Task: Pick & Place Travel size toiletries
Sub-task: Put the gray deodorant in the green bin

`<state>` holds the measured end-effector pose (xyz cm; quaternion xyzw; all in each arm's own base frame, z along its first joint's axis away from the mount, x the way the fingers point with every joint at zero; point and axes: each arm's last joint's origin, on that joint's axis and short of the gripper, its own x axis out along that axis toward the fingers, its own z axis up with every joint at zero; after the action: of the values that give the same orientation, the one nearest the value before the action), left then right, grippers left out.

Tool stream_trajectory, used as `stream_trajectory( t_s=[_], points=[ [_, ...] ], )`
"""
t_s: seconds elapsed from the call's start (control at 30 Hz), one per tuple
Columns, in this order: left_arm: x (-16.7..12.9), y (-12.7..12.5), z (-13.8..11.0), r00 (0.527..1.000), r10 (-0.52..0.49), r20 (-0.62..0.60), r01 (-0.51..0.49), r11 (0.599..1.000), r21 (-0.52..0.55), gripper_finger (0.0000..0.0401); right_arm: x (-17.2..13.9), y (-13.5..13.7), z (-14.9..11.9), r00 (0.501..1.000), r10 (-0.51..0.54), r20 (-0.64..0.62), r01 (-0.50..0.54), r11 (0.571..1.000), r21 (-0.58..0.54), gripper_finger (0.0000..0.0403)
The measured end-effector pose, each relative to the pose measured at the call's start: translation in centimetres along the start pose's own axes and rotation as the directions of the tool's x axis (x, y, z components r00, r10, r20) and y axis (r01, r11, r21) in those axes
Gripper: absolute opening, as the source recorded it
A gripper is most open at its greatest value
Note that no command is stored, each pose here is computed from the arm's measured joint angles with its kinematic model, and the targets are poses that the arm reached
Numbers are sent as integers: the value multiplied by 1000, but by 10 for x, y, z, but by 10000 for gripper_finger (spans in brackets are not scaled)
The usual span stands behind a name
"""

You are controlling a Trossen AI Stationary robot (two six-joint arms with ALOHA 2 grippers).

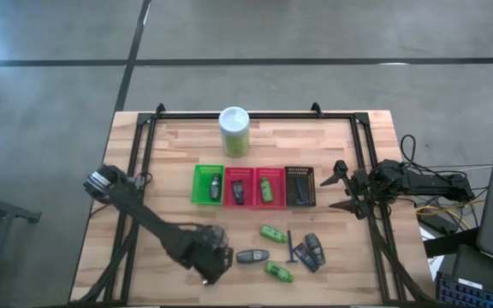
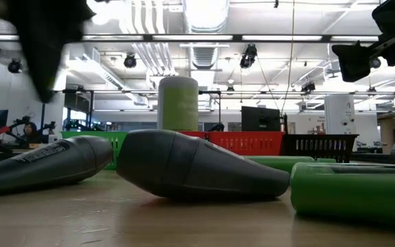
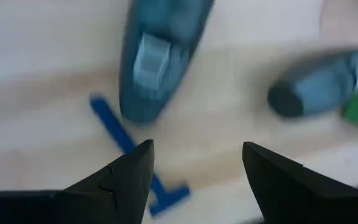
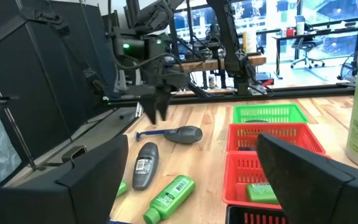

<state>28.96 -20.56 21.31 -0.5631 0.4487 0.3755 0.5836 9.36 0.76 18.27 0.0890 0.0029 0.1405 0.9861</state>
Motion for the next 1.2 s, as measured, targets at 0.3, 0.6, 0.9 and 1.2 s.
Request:
stream_trajectory(
  t_s=[0.3, 0.6, 0.9, 1.2],
  points=[
    [6, -13, 60, 989, 144, 14, -145, 978, 153, 250, 0, 0, 0, 1000, 0, 0, 0, 1000, 0, 352],
    [7, -15, 70, 989, 147, 15, -147, 962, 230, 250, 0, 0, 0, 1000, 0, 0, 0, 1000, 0, 323],
    [9, -14, 70, 988, 151, 16, -150, 954, 261, 268, 0, 0, 0, 1000, 0, 0, 0, 1000, 0, 298],
    [10, -15, 74, 989, 142, 27, -144, 943, 301, 278, 0, 0, 0, 1000, -1, 0, 1, 989, -146, 277]
  ],
)
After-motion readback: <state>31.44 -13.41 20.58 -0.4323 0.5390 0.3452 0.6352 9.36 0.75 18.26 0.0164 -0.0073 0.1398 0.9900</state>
